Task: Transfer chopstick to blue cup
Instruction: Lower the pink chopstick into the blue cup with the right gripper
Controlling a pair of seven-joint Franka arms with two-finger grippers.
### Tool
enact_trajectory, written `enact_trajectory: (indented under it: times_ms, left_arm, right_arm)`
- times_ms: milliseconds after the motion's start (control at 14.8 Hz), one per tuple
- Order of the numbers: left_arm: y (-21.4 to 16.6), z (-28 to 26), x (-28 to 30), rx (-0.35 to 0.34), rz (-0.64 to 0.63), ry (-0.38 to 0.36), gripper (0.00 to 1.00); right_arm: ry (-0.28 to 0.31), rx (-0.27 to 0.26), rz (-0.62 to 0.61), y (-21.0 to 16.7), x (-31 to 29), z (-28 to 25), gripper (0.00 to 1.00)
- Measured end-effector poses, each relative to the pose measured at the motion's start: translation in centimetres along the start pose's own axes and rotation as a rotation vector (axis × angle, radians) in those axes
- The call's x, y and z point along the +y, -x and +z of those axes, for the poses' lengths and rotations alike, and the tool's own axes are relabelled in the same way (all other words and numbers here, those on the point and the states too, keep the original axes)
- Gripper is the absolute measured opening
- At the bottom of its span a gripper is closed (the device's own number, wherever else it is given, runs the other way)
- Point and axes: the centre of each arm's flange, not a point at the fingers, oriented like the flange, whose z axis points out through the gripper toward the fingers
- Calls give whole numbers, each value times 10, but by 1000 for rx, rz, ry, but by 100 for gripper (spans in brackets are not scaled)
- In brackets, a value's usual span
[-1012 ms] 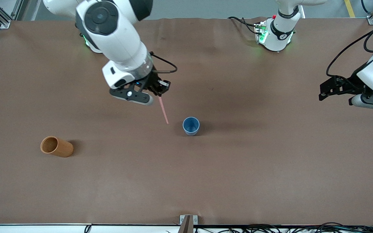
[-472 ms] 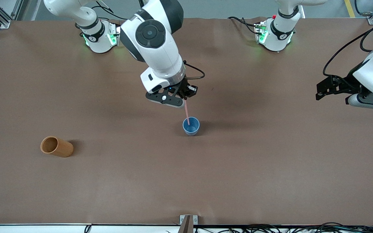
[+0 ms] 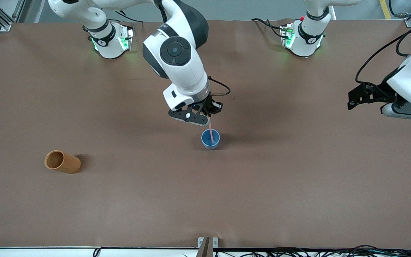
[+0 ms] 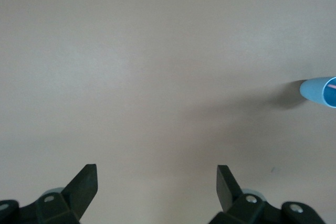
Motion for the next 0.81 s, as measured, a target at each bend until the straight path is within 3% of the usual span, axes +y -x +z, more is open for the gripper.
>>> enact_trajectory:
  times_ms: [472, 675, 810]
  left_arm:
    - [4, -7, 10, 12, -1, -2, 100]
    - [4, -7, 4, 12, -12, -3, 100]
    - [4, -7, 3, 12, -14, -3, 100]
  right_arm:
    - [45, 28, -40, 12, -6, 31, 14]
    - [48, 36, -41, 10, -5, 31, 34]
    - [48, 40, -36, 7, -4, 30, 41]
